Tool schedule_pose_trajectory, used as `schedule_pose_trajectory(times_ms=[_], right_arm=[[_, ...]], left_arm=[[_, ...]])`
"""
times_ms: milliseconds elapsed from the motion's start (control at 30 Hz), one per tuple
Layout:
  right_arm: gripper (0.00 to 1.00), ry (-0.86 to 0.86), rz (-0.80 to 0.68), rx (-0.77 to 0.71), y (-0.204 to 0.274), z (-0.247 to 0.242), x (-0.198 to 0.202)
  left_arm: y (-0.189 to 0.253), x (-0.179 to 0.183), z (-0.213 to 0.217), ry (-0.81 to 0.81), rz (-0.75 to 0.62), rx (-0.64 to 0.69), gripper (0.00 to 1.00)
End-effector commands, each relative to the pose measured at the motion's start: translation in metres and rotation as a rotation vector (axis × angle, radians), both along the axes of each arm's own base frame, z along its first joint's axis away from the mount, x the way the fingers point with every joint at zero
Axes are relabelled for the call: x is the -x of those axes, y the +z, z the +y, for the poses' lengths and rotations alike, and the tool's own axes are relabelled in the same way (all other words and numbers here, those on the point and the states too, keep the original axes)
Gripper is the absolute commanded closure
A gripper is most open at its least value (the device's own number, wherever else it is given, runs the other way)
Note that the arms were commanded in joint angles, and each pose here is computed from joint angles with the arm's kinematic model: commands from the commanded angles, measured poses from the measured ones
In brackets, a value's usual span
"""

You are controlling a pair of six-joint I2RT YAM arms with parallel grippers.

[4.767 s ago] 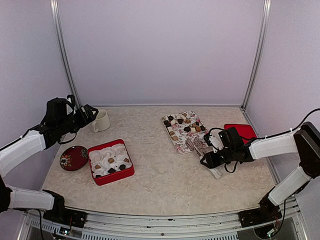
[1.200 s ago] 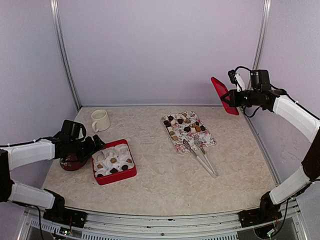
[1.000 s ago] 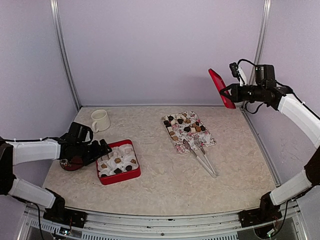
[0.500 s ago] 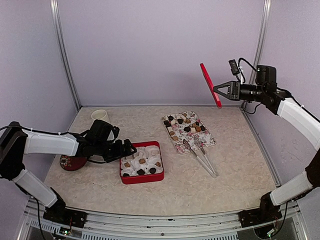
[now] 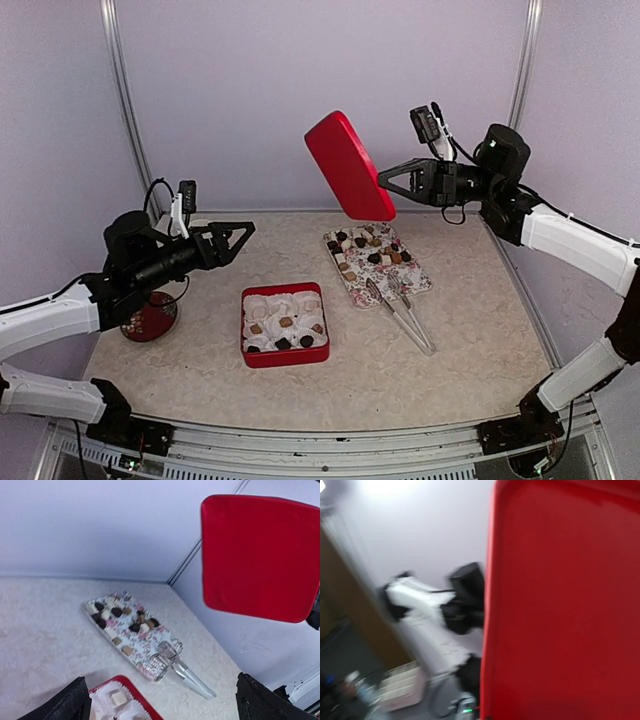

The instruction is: Pack the chocolate

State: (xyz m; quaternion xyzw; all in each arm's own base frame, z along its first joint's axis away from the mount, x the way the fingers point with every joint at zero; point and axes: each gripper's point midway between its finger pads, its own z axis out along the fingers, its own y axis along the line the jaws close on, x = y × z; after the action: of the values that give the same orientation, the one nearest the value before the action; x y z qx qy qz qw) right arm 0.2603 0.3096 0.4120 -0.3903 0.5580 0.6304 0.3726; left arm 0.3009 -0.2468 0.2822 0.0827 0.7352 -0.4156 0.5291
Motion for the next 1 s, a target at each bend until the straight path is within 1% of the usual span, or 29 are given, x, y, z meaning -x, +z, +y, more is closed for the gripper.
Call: schedule_pose_trajectory(times_ms=[0, 100, 167, 233, 300, 400, 533, 700, 767, 967], right_arm=[[1.00, 0.249, -0.147, -0.098, 0.043, 0.009, 0.051], [1.00, 0.394, -0.212, -0.098, 0.052, 0.018, 0.082], [1.00, 0.477, -0.250, -0.085, 0.053, 0.024, 0.101], [1.00, 0.545, -0.278, -0.070, 0.052, 0.026, 0.116], [1.00, 0.604, -0.301, -0.059, 0.050, 0.028, 0.131], [1.00, 0.668, -0.329, -0.064, 0.053, 0.031, 0.151], [1.00, 0.756, -0.339, -0.059, 0.056, 0.039, 0.174], [1.00, 0.813, -0.353, -0.046, 0.059, 0.042, 0.186], [1.00, 0.838, -0.359, -0.042, 0.058, 0.044, 0.192], [1.00, 0.910, -0.362, -0.035, 0.056, 0.048, 0.212]], left_arm=[[0.065, 0.044, -0.005, -0.152, -0.380, 0.100, 0.01], [0.084, 0.072, -0.007, -0.203, -0.578, 0.048, 0.01], [0.089, 0.084, -0.008, -0.231, -0.675, -0.009, 0.01], [0.092, 0.094, -0.007, -0.252, -0.739, -0.043, 0.01], [0.092, 0.104, -0.006, -0.279, -0.779, -0.048, 0.01], [0.094, 0.118, -0.009, -0.342, -0.814, -0.023, 0.03], [0.109, 0.144, -0.020, -0.459, -0.890, 0.025, 0.09], [0.120, 0.177, -0.037, -0.577, -0.975, 0.022, 0.17], [0.123, 0.184, -0.041, -0.597, -0.989, 0.020, 0.20], [0.136, 0.191, -0.043, -0.589, -1.017, 0.029, 0.22]])
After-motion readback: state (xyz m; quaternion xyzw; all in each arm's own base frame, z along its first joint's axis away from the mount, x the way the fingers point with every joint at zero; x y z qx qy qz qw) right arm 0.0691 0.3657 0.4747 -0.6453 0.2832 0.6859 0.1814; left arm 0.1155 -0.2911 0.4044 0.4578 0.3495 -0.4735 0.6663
